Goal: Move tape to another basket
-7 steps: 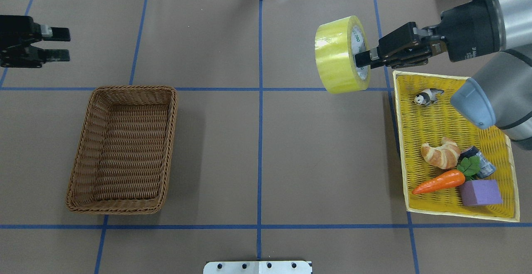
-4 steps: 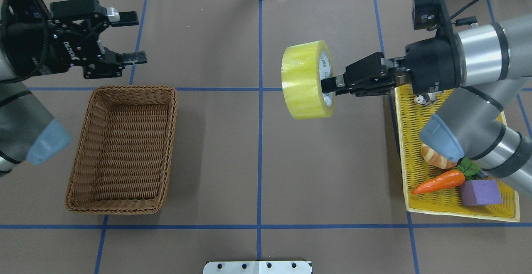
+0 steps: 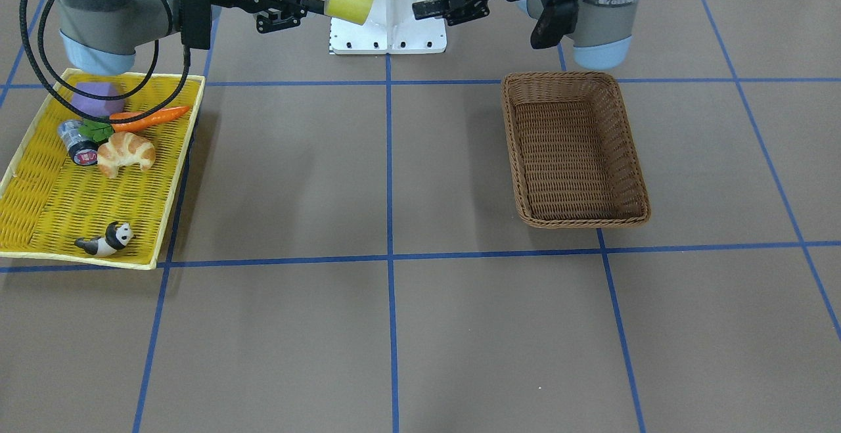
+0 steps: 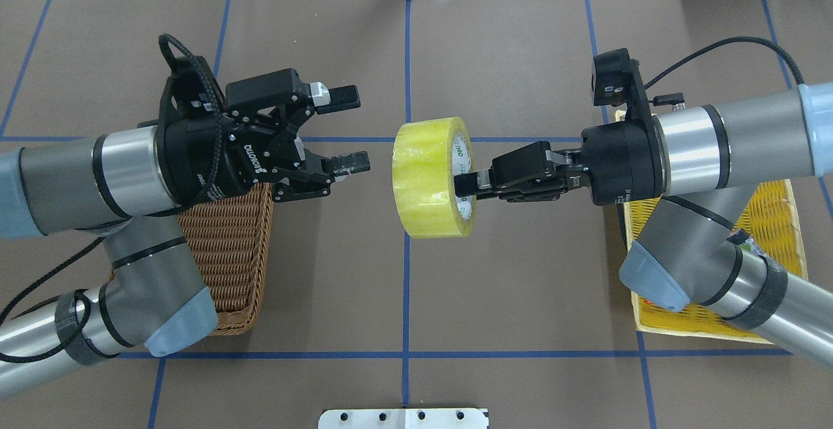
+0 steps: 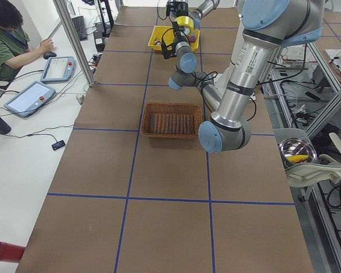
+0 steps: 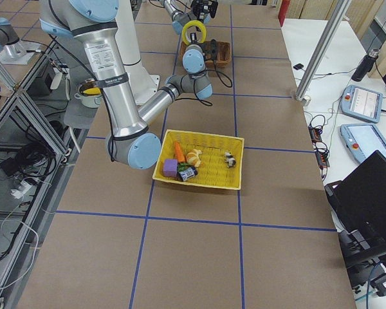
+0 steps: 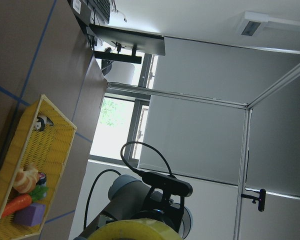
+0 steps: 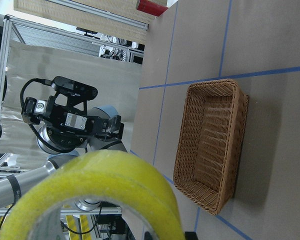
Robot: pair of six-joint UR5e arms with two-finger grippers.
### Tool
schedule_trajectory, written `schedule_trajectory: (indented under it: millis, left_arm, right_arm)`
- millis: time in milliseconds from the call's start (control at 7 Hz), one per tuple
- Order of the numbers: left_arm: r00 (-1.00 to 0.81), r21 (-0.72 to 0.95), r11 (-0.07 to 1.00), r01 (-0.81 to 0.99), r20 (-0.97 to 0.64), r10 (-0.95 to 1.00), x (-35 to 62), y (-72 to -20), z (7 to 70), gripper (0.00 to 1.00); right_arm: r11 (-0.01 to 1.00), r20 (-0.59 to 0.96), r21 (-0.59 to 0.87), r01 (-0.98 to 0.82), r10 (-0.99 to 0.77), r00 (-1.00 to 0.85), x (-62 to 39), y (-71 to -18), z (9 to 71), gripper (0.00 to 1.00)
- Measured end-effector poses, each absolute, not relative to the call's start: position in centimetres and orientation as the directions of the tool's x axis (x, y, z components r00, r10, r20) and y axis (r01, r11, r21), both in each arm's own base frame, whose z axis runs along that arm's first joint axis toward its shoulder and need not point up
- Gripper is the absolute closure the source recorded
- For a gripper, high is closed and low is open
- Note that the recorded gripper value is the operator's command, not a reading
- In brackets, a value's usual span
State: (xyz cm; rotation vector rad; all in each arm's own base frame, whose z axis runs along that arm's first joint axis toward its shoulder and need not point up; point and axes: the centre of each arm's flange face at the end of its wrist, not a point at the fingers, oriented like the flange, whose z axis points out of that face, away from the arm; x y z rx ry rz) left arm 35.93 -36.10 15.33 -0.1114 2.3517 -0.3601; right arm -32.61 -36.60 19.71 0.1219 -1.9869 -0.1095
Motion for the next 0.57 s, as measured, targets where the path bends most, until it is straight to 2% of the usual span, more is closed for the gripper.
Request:
schedule_trajectory:
  millis: [571]
  left_arm:
    - [-0.733, -0.278, 0.96, -0.021, -0.649, -0.204, 37.2, -34.5, 13.7, 0.05]
  right_arm:
    - [0.992, 0.91, 0.122, 0.019, -0.105, -0.401, -34.6, -35.1, 20.2, 1.0]
